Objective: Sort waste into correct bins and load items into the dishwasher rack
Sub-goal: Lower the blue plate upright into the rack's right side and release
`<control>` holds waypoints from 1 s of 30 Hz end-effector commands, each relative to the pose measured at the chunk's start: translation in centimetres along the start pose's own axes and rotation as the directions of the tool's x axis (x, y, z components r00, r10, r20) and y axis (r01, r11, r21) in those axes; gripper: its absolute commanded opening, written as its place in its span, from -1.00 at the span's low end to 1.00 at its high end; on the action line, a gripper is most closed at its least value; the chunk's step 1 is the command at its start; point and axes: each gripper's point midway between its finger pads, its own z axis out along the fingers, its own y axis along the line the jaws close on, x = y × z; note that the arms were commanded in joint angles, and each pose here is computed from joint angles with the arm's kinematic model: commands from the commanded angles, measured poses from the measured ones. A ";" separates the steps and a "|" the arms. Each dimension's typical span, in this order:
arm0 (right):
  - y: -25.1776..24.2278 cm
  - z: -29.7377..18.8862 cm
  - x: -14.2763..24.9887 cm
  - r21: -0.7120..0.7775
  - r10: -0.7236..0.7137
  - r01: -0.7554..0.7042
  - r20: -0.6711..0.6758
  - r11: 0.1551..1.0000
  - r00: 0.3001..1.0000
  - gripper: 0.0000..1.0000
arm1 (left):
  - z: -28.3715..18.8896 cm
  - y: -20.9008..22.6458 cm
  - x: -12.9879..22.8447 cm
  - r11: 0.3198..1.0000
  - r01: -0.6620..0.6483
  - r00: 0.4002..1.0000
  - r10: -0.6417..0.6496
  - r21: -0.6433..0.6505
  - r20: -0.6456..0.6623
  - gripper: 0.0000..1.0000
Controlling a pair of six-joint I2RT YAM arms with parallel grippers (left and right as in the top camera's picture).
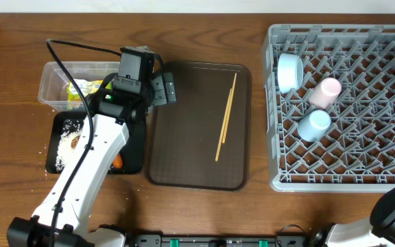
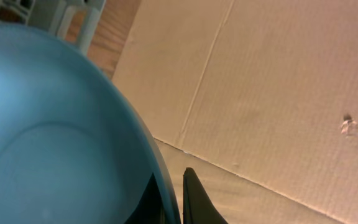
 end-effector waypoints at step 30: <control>7.2 -7.9 -14.5 -0.283 0.492 -0.436 0.168 0.854 0.854 0.51 | -0.1 -0.2 -0.2 1.000 -0.014 1.000 0.014 0.004 0.002 0.96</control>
